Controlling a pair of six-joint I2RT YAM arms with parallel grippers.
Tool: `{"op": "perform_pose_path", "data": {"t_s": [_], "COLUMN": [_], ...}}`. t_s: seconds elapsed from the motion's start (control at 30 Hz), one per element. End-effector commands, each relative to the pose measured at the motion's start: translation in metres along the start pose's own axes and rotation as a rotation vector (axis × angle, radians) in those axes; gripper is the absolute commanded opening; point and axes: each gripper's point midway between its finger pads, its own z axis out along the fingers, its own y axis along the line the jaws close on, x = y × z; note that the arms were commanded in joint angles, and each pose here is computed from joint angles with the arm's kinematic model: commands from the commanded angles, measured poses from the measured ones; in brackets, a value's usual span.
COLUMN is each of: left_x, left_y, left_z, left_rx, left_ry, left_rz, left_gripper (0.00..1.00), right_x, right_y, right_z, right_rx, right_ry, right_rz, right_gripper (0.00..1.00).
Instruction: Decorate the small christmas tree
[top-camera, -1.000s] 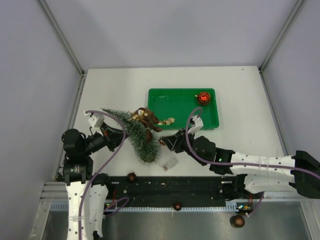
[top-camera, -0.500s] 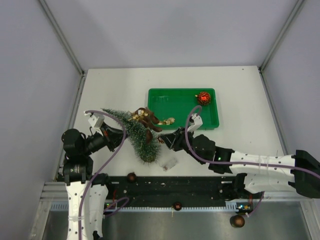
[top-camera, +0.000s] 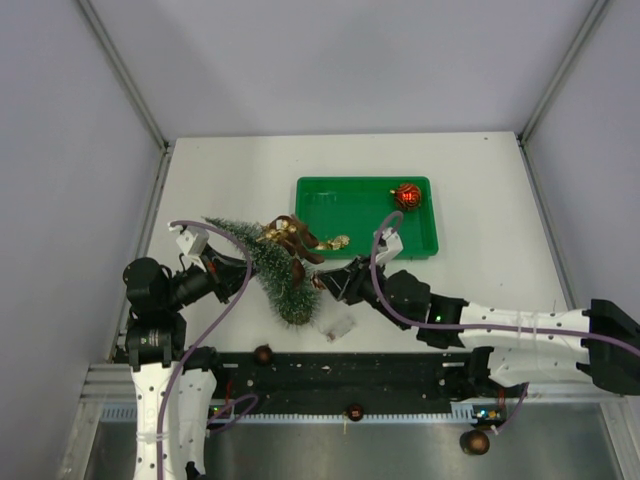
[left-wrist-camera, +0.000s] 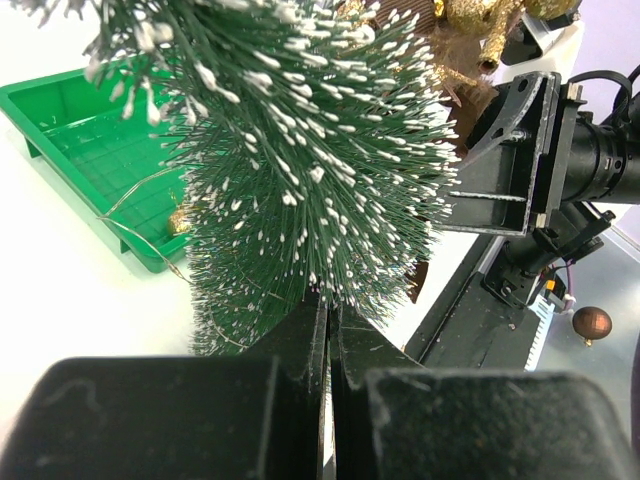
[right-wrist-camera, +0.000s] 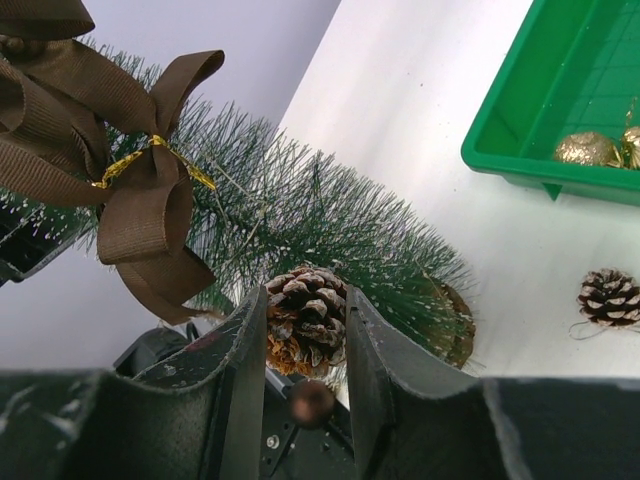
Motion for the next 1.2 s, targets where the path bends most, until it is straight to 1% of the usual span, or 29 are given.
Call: {"op": "perform_pose_path", "data": {"t_s": [0.0, 0.23, 0.4, 0.5, 0.77, 0.93, 1.03, 1.17], "left_x": [-0.003, -0.003, -0.002, -0.004, -0.005, -0.005, -0.005, -0.006], "left_y": [-0.006, -0.006, -0.006, -0.007, -0.008, -0.007, -0.008, -0.008], "left_z": [-0.002, -0.002, -0.002, -0.002, -0.002, -0.002, -0.002, -0.002], "left_rx": [0.014, 0.012, 0.015, 0.016, 0.019, 0.019, 0.022, 0.022], "left_ry": [0.004, 0.005, 0.006, 0.004, 0.002, 0.003, 0.003, 0.002], "left_rz": [0.015, 0.012, 0.012, 0.014, 0.015, 0.013, 0.014, 0.017], "left_gripper": [0.0, 0.0, 0.0, 0.0, 0.0, 0.0, 0.0, 0.0], "right_x": [0.003, 0.017, 0.012, 0.002, 0.003, -0.005, -0.002, 0.011], "right_y": [0.016, 0.017, 0.023, 0.035, 0.049, 0.06, 0.062, 0.054], "right_z": [0.001, 0.0, 0.002, 0.005, 0.023, 0.028, 0.03, 0.031], "right_rx": [-0.047, -0.049, -0.059, -0.082, -0.094, -0.113, -0.118, -0.099], "right_ry": [0.006, 0.04, 0.018, -0.011, -0.025, -0.051, -0.041, -0.003], "right_rz": [0.033, 0.032, 0.032, 0.033, 0.031, 0.021, 0.012, 0.011], "right_gripper": [0.0, 0.0, 0.0, 0.0, 0.0, 0.0, 0.0, 0.0]}}
